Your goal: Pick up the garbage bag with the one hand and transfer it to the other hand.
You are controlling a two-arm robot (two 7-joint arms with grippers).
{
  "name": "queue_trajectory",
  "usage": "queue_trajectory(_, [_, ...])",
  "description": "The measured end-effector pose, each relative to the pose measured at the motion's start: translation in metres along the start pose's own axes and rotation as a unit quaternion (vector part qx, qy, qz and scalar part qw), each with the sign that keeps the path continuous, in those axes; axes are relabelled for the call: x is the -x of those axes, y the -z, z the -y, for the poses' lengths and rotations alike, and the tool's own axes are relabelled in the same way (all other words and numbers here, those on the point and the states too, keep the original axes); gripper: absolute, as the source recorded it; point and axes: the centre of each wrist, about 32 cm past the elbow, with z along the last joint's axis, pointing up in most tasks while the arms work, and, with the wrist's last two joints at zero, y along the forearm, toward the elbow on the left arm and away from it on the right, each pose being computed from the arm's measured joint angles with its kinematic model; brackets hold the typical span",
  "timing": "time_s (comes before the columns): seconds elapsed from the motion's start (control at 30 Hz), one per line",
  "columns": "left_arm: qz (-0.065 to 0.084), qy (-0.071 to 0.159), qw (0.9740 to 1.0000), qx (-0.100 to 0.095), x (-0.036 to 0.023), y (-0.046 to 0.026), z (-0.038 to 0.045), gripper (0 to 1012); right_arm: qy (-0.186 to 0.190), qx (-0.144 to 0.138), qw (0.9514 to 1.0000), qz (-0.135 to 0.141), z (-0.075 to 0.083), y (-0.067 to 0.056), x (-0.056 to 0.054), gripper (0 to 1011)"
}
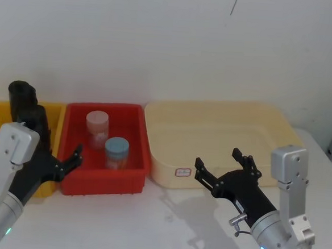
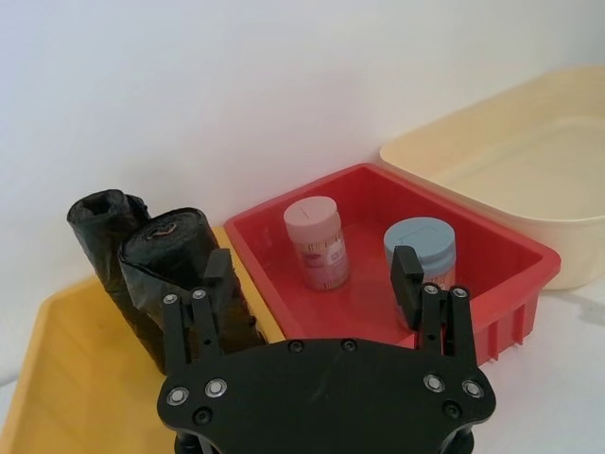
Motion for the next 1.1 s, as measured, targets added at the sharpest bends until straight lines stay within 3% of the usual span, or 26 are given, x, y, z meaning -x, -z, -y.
queue_trajectory(0.43, [-0.001, 0.0, 1.0, 0.0, 0.0004, -0.0001, -0.001, 1001, 0.0, 0.0, 1.0, 0.0, 0.0, 0.0, 0.0, 1001])
queue_trajectory(0.57, [-0.003, 0.001, 1.0, 0.0, 0.001, 0.0, -0.0056, 1001, 0.0, 0.0, 1.0, 0.0, 0.0, 0.0, 0.0, 1001])
queue_trajectory(0.7, [-0.009, 0.0, 1.0, -0.002, 0.001, -0.0004, -0.0127, 1001, 0.0, 0.0, 1.0, 0.0, 0.0, 0.0, 0.0, 1000])
queue_trajectory(1.1, [-0.044, -0.011, 0.9987, -0.025, -0.0024, 0.0064, -0.0467, 1001, 0.0, 0.0, 1.0, 0.0, 0.0, 0.0, 0.0, 1000])
